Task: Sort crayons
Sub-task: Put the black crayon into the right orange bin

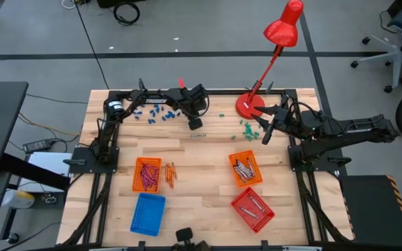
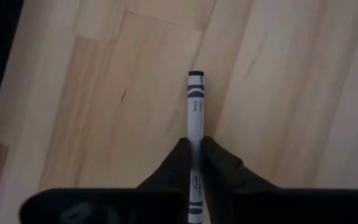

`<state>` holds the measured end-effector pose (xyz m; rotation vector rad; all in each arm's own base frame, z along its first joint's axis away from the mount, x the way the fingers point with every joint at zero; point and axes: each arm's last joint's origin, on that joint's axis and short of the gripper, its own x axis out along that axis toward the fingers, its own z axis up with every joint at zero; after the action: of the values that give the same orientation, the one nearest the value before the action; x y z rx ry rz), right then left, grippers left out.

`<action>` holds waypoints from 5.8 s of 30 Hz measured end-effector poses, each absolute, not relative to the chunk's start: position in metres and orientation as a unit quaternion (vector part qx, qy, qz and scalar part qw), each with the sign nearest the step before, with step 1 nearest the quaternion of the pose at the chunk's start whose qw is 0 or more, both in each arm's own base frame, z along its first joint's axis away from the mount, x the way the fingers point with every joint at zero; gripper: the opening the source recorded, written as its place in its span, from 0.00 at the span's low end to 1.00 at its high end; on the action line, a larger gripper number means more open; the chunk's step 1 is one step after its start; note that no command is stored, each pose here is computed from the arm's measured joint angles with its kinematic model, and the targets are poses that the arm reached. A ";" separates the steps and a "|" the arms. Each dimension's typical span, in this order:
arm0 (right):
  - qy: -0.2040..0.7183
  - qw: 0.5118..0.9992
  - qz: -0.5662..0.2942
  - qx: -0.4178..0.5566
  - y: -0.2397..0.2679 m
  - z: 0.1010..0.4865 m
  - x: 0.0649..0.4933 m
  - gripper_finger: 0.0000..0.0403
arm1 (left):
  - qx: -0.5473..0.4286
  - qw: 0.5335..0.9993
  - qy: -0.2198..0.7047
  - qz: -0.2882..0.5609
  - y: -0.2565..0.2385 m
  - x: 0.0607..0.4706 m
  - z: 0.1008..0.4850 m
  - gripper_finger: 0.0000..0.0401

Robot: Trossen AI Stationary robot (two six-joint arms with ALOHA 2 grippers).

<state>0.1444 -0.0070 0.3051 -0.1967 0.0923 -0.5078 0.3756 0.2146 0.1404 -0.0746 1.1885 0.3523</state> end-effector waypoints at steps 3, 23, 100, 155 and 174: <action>0.046 0.962 -0.251 -0.097 -0.007 0.305 0.144 0.35 | -0.024 0.813 0.559 0.162 0.215 0.376 0.140 0.05; 0.046 0.962 -0.251 -0.098 -0.007 0.305 0.144 0.35 | 0.034 0.790 0.579 0.199 0.215 0.369 0.155 0.07; 0.051 0.960 -0.259 -0.097 -0.009 0.304 0.144 0.35 | 0.531 0.812 0.242 -0.023 -0.060 0.482 0.165 0.30; 0.053 0.960 -0.256 -0.097 -0.009 0.304 0.144 0.35 | -0.006 0.786 0.613 0.072 0.108 0.398 0.153 0.18; 0.053 0.960 -0.256 -0.097 -0.009 0.304 0.144 0.35 | 0.026 0.786 0.614 0.063 0.098 0.406 0.141 0.17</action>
<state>0.1444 -0.0087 0.3036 -0.1971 0.1073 -0.5180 0.4065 0.0980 0.1411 0.0559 1.3234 0.1359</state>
